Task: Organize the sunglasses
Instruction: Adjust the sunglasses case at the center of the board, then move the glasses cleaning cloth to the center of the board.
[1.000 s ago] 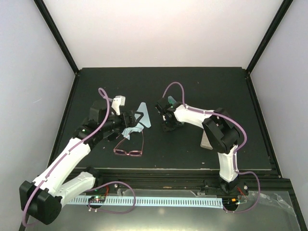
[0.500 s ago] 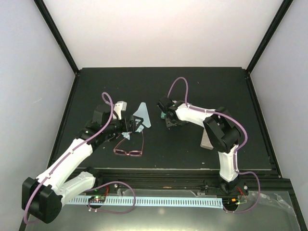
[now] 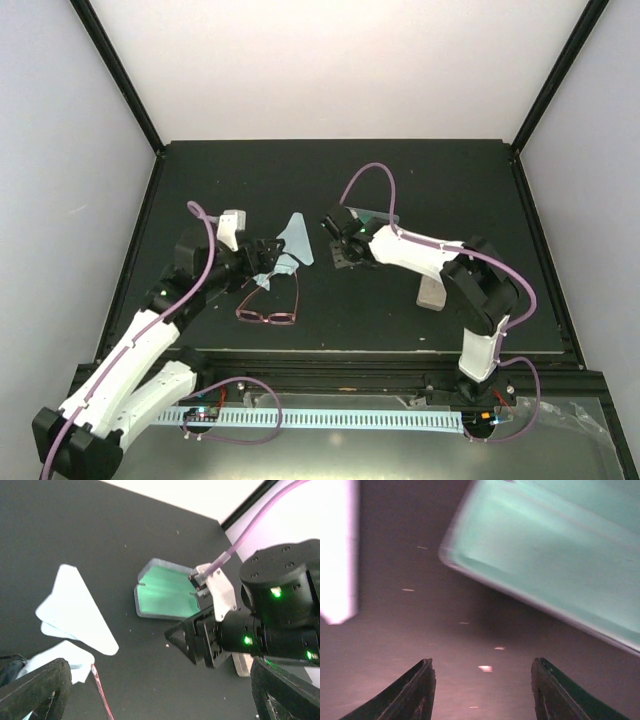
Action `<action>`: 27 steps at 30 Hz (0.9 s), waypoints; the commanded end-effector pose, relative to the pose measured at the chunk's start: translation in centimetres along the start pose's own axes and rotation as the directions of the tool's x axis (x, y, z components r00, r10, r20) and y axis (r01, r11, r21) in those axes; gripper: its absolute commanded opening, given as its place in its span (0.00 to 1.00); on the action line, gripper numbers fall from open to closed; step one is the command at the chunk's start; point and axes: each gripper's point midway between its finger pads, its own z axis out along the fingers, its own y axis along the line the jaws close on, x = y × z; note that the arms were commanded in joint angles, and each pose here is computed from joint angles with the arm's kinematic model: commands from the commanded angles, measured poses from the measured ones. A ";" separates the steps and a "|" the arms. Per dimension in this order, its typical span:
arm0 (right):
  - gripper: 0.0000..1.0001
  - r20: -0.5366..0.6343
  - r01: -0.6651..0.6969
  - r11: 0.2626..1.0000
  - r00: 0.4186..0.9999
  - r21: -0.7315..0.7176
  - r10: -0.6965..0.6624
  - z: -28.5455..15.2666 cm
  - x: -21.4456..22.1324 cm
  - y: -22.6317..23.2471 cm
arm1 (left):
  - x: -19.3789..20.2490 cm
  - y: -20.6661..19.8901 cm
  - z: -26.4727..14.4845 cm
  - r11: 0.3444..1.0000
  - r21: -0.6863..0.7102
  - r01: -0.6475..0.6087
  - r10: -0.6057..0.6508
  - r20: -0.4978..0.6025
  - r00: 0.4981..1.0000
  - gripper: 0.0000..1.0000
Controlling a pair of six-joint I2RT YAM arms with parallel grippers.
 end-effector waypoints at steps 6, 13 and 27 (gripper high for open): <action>0.46 0.090 0.047 0.967 0.996 -0.250 -0.026 -0.2 -2.3 9.7 | -1.2 1.4 -3.5 0.996 -0.080 0.028 -0.014 0.176 0.984 0.97; 0.41 0.081 0.067 0.966 0.996 -0.248 -0.048 1.9 -2.4 11.5 | -0.7 1.4 -4.1 0.997 -0.074 0.029 -0.015 0.178 0.984 0.97; 0.01 0.026 0.014 0.987 1.000 -0.161 -0.010 3.8 -1.5 10.3 | -0.3 1.1 -4.0 0.998 -0.060 0.017 -0.008 0.146 0.989 0.97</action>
